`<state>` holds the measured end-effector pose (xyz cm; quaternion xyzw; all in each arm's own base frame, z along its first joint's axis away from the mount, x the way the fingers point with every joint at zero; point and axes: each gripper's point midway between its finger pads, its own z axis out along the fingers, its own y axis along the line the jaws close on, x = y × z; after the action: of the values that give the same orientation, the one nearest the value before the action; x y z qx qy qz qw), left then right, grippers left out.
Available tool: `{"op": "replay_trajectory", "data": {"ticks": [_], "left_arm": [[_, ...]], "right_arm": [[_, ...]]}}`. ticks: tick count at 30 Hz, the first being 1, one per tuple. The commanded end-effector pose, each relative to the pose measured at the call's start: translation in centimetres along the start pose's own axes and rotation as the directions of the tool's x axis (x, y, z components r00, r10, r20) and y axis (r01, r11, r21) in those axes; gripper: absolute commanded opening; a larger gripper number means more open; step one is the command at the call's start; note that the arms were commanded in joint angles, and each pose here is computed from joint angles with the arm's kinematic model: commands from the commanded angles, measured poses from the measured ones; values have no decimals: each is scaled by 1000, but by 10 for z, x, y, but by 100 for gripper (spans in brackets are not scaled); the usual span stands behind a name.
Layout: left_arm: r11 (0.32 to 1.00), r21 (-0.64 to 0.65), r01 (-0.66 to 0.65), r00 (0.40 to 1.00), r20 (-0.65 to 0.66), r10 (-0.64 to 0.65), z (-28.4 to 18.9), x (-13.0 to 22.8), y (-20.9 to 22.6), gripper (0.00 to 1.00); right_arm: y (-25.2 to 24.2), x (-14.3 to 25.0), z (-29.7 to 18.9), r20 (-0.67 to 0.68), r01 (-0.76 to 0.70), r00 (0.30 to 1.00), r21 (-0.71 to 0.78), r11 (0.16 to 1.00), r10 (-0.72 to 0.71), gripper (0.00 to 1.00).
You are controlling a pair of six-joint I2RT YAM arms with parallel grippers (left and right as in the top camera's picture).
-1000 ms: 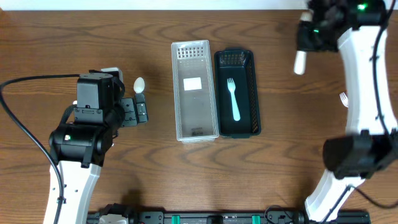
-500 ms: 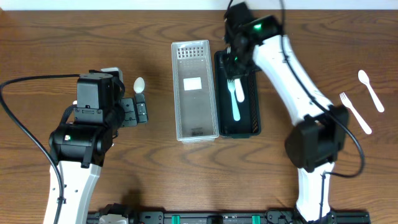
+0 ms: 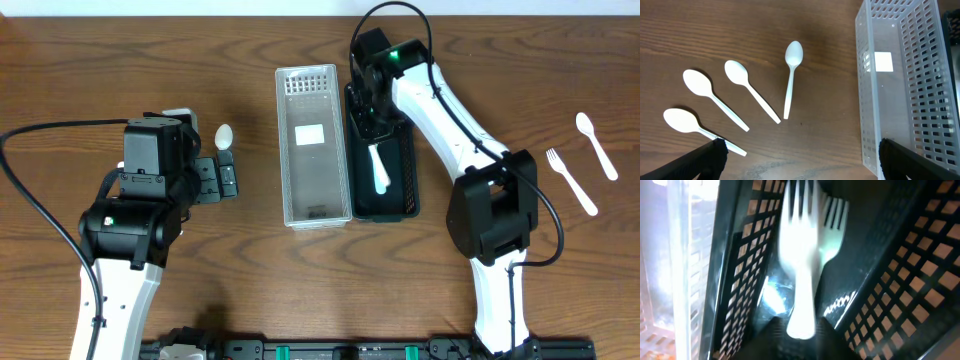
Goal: Pack container
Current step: 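Place the second fork into the black basket and open the gripper, then move the right gripper over the third white fork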
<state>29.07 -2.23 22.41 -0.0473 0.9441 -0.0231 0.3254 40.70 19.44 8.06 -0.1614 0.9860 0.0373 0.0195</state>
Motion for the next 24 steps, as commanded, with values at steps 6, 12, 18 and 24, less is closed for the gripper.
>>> {"op": "replay_trajectory", "data": {"ticks": [6, 12, 18, 24], "left_arm": [[1000, 5, -13, 1000, 13, 13, -3, -5, -1, 98], [1000, 5, -13, 1000, 13, 13, -3, -5, -1, 98], [1000, 5, -13, 1000, 13, 13, -3, -5, -1, 98], [1000, 5, -13, 1000, 16, 13, -3, -6, -1, 98]], "right_arm": [[-31, -18, -76, 181, 22, 983, -4, 1000, -21, 85], [-109, -14, -149, 354, -137, 931, 108, 985, 91, 99], [-223, 36, -195, 376, -209, 921, 265, 941, 99, 99], [-286, 107, -186, 288, -425, 885, 178, 888, 365, 89]]}}
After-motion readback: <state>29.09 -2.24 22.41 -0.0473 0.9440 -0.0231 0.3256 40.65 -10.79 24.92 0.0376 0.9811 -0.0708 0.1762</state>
